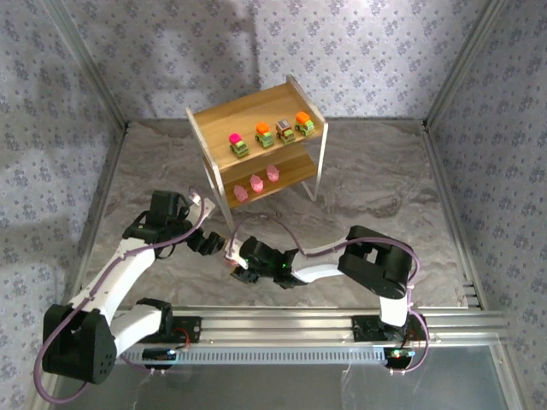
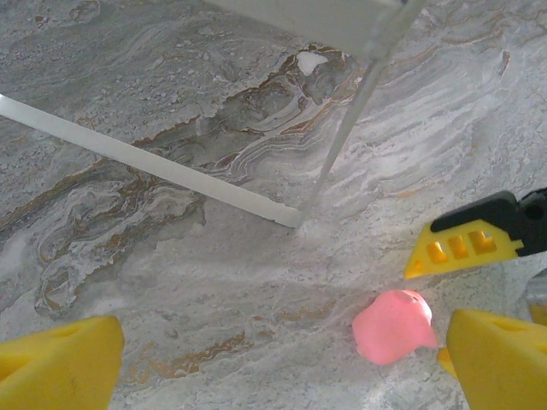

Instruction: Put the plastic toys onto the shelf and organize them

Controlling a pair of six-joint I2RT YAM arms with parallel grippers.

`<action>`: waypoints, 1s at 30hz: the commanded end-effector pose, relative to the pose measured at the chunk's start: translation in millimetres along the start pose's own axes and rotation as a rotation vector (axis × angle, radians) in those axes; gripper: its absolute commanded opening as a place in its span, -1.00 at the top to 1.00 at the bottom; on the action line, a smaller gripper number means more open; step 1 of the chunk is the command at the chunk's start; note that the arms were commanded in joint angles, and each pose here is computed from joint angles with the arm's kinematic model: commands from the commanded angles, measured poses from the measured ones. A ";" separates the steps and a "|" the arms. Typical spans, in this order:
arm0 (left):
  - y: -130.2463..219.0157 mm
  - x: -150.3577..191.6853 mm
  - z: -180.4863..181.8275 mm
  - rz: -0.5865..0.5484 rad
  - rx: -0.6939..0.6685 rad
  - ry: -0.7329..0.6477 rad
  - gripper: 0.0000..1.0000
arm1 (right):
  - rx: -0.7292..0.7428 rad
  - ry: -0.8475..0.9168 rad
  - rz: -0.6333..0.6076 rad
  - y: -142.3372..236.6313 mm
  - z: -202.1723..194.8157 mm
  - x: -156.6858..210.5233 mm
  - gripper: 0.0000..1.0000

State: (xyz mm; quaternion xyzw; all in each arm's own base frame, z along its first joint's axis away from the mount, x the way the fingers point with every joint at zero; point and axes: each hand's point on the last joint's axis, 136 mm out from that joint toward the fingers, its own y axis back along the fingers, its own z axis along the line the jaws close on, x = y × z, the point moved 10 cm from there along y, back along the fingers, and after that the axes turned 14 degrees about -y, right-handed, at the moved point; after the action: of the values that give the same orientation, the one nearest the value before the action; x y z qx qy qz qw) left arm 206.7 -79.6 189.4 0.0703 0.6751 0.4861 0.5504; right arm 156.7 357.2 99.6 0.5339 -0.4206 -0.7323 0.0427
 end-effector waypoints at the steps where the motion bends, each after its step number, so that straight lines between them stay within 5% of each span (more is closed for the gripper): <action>1: 8.0 -14.6 2.2 -0.058 -0.015 -0.009 -0.95 | 0.043 0.002 0.002 5.6 -8.6 -2.4 -0.21; 30: 20.9 -27.6 16.8 -0.202 -0.077 0.045 -0.98 | -0.045 0.063 0.046 -16.7 3.6 -14.2 -0.32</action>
State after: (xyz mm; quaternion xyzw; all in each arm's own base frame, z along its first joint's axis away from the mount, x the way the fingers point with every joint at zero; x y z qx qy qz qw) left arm 220.7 -74.3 202.7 -0.0120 0.6738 0.4779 0.5634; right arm 165.7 372.3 104.5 0.5447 -0.4127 -0.7269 0.0672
